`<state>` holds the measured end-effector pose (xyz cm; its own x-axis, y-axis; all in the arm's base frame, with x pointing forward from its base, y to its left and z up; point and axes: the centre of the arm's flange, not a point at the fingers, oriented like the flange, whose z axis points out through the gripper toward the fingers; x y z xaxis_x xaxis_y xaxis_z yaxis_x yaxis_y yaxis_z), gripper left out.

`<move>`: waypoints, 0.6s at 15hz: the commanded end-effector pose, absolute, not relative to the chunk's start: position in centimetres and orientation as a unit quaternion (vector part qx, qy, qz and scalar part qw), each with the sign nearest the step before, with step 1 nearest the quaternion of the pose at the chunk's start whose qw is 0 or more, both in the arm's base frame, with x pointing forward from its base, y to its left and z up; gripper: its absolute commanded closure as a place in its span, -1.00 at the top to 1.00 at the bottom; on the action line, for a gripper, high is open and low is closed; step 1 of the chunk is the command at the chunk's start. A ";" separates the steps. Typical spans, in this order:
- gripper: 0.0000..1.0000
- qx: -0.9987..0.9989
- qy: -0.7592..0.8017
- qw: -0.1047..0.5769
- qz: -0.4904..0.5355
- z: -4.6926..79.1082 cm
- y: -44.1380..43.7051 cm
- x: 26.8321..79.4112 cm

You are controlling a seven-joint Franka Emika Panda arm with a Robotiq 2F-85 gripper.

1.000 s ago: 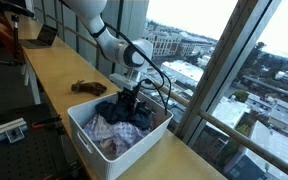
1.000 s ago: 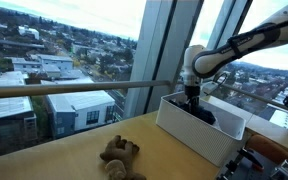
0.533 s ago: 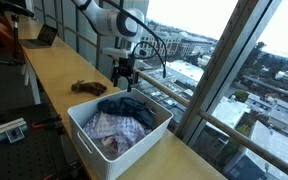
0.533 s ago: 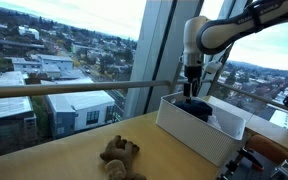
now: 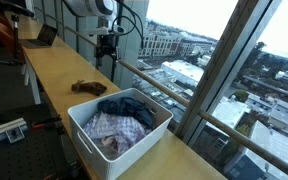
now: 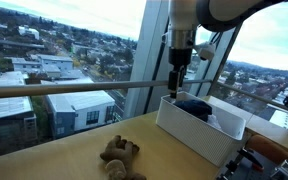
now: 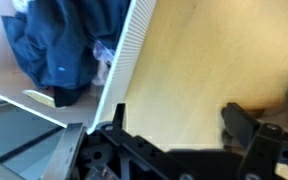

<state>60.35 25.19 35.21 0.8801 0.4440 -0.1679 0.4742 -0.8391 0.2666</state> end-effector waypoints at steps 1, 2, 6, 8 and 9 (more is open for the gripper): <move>1.00 0.948 0.288 0.136 -0.011 30.7 33.3 61.1; 1.00 0.945 0.300 0.129 -0.003 29.4 35.2 60.9; 1.00 0.941 0.324 0.095 0.006 22.3 39.8 60.7; 1.00 0.943 0.323 0.081 0.002 18.7 40.5 61.0; 1.00 0.944 0.322 0.074 -0.001 16.9 40.5 61.2</move>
<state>58.88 39.25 20.75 0.7845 0.6163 -0.0687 0.6175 -0.7664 0.1770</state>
